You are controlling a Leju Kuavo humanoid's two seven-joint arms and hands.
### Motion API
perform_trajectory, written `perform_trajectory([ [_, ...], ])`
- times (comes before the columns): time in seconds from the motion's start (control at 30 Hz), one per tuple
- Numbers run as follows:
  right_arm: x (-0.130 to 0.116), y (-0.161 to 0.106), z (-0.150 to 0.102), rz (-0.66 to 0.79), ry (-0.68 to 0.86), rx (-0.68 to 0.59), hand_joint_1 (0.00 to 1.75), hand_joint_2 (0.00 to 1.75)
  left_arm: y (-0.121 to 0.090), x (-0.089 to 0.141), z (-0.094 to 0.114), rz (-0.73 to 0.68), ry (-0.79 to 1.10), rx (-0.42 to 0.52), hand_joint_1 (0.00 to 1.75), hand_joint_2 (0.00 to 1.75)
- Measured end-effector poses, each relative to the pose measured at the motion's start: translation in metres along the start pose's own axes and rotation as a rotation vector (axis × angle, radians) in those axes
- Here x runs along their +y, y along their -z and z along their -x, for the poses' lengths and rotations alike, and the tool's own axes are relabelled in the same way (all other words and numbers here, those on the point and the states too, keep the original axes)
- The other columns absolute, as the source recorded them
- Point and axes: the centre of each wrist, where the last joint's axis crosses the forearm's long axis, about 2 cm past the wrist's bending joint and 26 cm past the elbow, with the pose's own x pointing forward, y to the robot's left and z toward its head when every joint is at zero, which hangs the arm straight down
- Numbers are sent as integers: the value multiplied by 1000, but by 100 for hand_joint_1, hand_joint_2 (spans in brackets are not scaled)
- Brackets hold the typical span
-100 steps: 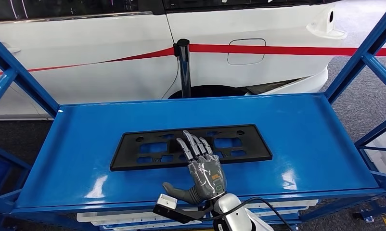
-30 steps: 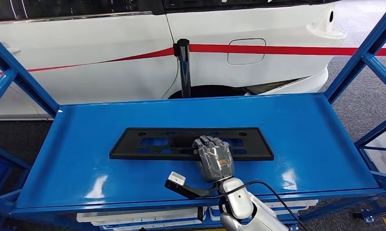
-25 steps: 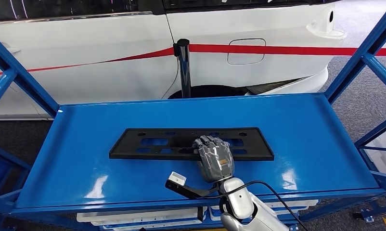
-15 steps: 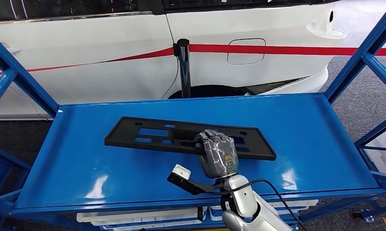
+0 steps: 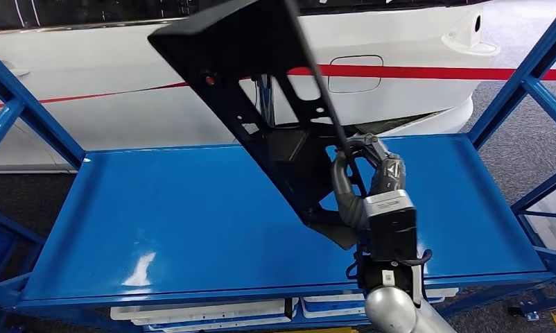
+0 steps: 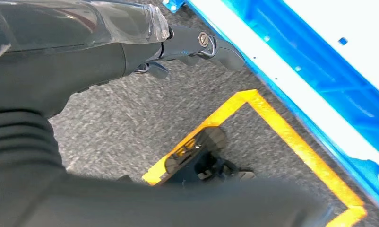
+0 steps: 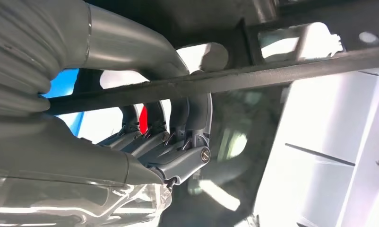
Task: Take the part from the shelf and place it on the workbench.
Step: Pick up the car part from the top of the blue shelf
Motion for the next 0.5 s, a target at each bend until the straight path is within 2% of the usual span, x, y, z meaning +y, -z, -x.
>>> perform_trajectory([
  [0.07,-9,6,-12,36,95,-20,175,175,0,0,0,1,-8,-8,0,175],
  [0.27,-28,12,-37,93,254,-95,175,175,1,1,0,2,-39,-6,0,175],
  [0.5,-36,9,-48,82,643,-70,175,175,0,2,1,-22,-92,16,0,175],
])
